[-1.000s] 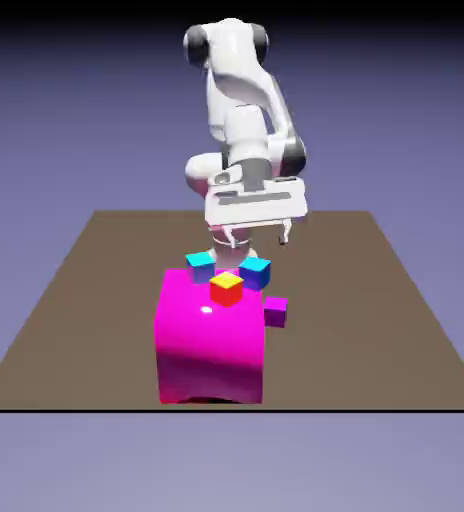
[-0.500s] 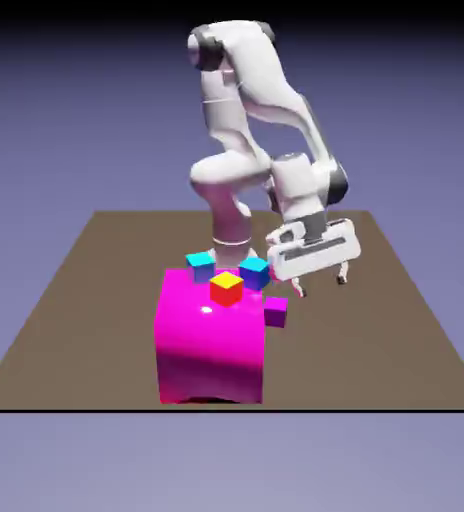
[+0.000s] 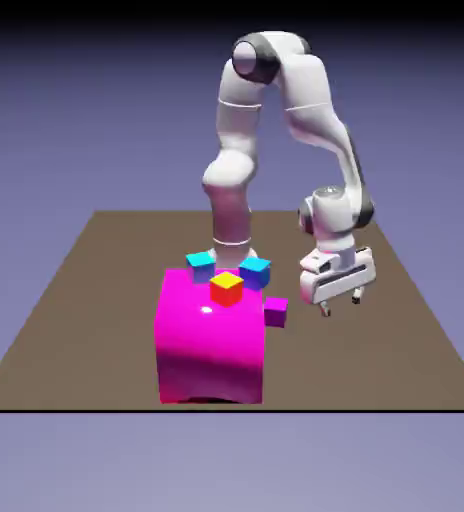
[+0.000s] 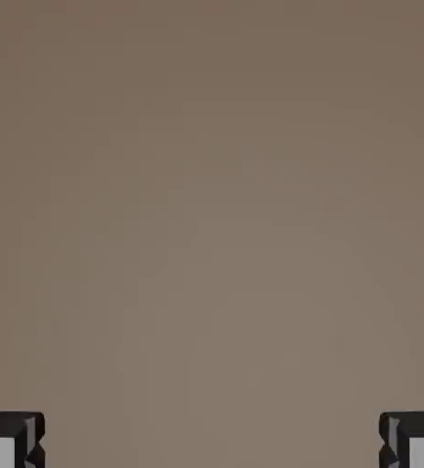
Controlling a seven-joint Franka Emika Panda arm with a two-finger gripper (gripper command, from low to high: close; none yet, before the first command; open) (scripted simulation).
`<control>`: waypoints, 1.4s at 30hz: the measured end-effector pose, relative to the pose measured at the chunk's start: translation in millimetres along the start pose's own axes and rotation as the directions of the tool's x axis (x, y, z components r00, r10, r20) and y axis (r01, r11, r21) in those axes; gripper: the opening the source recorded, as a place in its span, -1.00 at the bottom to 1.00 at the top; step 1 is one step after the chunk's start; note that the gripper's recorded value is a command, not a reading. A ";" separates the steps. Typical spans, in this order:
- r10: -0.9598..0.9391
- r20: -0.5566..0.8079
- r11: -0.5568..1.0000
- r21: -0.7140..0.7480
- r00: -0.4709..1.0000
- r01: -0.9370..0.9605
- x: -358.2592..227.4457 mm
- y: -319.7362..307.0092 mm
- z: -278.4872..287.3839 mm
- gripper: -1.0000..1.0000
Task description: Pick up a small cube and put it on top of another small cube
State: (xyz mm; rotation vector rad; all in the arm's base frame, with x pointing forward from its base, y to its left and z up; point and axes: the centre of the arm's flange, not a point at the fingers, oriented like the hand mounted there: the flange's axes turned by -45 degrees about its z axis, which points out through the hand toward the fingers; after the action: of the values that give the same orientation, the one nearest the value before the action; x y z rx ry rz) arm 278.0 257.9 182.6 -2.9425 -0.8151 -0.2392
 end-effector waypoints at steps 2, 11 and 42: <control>-0.029 0.020 0.999 -0.022 0.999 0.030 -9.6 -9.8 9.5 0.00; -0.164 0.071 0.975 -0.142 0.984 0.173 -50.9 -42.8 40.6 0.00; 0.227 -0.467 0.861 -0.313 0.855 -0.400 -178.6 -9.1 10.5 0.00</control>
State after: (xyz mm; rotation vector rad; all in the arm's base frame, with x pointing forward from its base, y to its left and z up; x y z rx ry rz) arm 123.5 176.8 142.0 -3.1315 -0.2195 -1.0821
